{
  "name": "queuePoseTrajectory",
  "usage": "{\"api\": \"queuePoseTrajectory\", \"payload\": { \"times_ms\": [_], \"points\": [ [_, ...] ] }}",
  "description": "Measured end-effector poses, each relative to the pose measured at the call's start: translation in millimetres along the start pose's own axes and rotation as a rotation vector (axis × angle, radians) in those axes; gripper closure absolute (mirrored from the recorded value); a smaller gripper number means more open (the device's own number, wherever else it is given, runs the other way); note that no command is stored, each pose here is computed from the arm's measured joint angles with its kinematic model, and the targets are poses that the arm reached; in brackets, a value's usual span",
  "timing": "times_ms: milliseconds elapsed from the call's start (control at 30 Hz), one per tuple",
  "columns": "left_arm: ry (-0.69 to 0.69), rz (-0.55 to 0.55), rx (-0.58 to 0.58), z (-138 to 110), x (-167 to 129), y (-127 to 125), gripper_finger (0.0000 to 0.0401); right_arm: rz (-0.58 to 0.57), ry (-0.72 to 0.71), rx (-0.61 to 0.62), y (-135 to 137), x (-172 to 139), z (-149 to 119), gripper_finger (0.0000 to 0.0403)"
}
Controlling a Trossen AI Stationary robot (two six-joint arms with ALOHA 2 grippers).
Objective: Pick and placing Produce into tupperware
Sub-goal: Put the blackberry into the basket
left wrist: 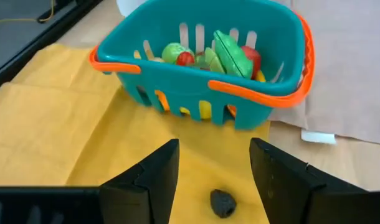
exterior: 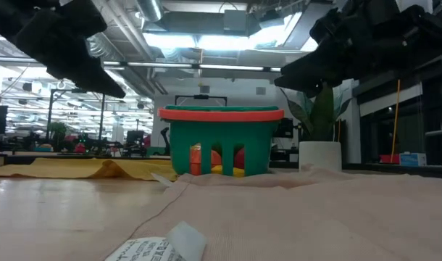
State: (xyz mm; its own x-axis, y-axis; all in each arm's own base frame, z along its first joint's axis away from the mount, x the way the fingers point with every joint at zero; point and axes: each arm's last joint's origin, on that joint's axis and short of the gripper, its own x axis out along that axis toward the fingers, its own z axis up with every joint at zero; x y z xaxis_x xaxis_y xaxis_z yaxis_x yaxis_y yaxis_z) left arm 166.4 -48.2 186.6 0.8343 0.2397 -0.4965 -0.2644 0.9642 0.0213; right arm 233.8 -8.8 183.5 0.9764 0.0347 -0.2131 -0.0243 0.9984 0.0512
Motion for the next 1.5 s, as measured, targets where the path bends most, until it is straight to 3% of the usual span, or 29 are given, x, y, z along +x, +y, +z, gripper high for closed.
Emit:
{"api": "queuePoseTrajectory", "payload": {
  "times_ms": [267,400,600,800,1067,1300,1500],
  "points": [
    [0.059,0.028,-0.015,-9,8,-8,0.0209,0.008,0.0,0.008,4,0,0,0.0178],
    [0.095,0.016,0.005,4,12,-17,0.0209,0.008,0.0,0.008,4,0,0,0.0178],
    [0.274,0.077,0.004,12,27,-15,0.0209,0.008,0.0,0.007,4,0,0,0.0178],
    [0.348,0.145,-0.016,5,44,-8,0.0209,0.008,0.001,0.002,4,0,0,0.0178],
    [0.374,0.155,-0.004,0,49,-10,0.0209,0.008,0.013,-0.021,4,0,-1,0.0178],
    [0.387,0.142,-0.111,-1,50,-11,0.0209,0.008,0.012,-0.024,4,0,-1,0.0178],
    [0.407,0.158,-0.132,-5,55,-12,0.0209,0.008,0.011,-0.023,4,0,-1,0.0178]
  ]
}}
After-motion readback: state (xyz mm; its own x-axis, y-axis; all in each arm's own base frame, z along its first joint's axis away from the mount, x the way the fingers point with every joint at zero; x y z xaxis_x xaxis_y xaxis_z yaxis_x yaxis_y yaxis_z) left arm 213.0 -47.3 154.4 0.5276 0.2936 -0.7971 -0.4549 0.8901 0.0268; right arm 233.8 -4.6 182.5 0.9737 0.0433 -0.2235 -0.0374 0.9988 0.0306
